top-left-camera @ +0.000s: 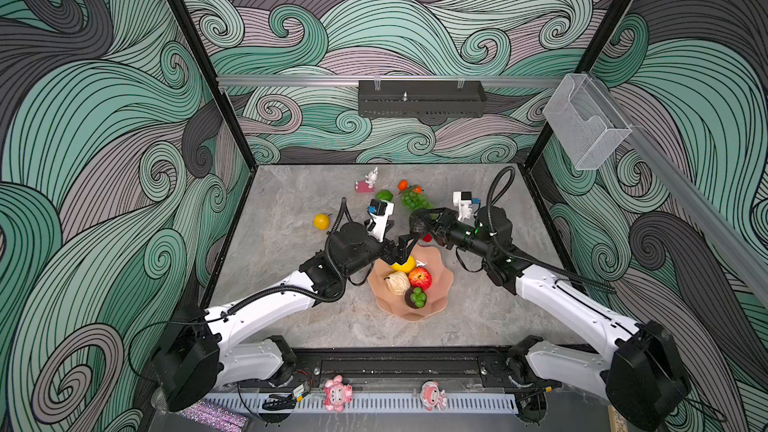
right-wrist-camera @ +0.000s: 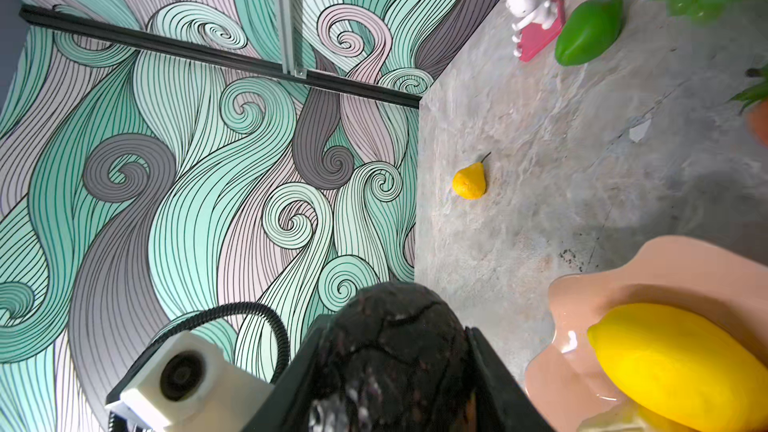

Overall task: Place and organize the fake fruits in the fruit bowl
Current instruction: 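Carry the avocado toward the bowl with the right gripper while the left gripper approaches, then grasp the avocado with the left gripper from the right gripper, then move the avocado over the bowl with the left gripper while the right gripper withdraws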

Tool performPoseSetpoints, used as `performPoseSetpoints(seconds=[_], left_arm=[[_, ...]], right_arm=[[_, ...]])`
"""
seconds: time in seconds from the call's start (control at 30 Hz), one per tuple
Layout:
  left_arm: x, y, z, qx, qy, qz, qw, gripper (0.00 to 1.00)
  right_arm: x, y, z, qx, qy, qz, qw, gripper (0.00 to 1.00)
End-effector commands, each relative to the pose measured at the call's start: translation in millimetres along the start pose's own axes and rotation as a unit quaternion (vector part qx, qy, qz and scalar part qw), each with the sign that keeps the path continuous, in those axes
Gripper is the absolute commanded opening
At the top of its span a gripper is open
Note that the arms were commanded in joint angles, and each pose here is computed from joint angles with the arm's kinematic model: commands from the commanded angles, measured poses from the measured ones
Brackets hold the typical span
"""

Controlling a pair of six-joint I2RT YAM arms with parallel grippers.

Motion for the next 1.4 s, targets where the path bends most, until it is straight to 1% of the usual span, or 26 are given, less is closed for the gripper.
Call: performPoseSetpoints(seconds=[0.0, 0.23, 0.53, 0.63, 0.8, 0.83, 0.9, 1.0, 1.07, 1.13, 1.23, 1.37], left_arm=[[-4, -10, 1, 0.036, -0.018, 0.014, 0.999, 0.89], [-2, -10, 4, 0.028, -0.019, 0.014, 0.999, 0.83], [-1, -11, 8, 0.032, -0.007, 0.016, 0.999, 0.68], [0, -12, 10, 0.037, 0.003, 0.017, 0.999, 0.60], [2, -11, 8, 0.037, 0.002, 0.018, 0.999, 0.51], [3, -10, 7, 0.035, 0.003, 0.019, 0.999, 0.48], [4, -9, 7, 0.029, 0.007, 0.027, 0.999, 0.47], [7, -7, 4, 0.014, 0.014, 0.047, 0.999, 0.45], [12, -5, -2, -0.003, 0.017, 0.066, 0.998, 0.45], [19, -2, -7, -0.015, 0.029, 0.086, 0.996, 0.45], [34, -3, -18, -0.028, 0.047, 0.131, 0.990, 0.45], [58, -11, -36, -0.027, 0.061, 0.214, 0.974, 0.46]], right_arm=[[0, 12, -4, -0.029, -0.025, -0.012, 0.999, 0.45], [11, 19, -3, -0.042, -0.018, -0.024, 0.999, 0.45], [22, 23, -3, -0.051, -0.009, -0.032, 0.998, 0.45], [24, 25, -3, -0.053, -0.007, -0.036, 0.998, 0.45], [27, 23, -4, -0.048, -0.002, -0.044, 0.998, 0.46], [27, 22, -5, -0.044, -0.001, -0.045, 0.998, 0.47], [28, 20, -6, -0.035, 0.000, -0.053, 0.998, 0.51], [29, 18, -10, -0.015, -0.002, -0.076, 0.997, 0.66], [28, 16, -18, 0.022, 0.000, -0.111, 0.994, 0.78], [26, 14, -29, 0.058, 0.002, -0.145, 0.988, 0.85], [23, 8, -45, 0.090, 0.002, -0.176, 0.980, 0.88], [22, -4, -64, 0.129, 0.001, -0.200, 0.971, 0.89]])
Point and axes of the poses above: each gripper's point midway between its finger pads, its own z axis out along the fingers, its own y axis along the line the jaws close on, x = y × z, the point moved 10 cm from there along -z, back along the fingers, and after that the axes turned 6 degrees about -z, right-handed, at the moved point
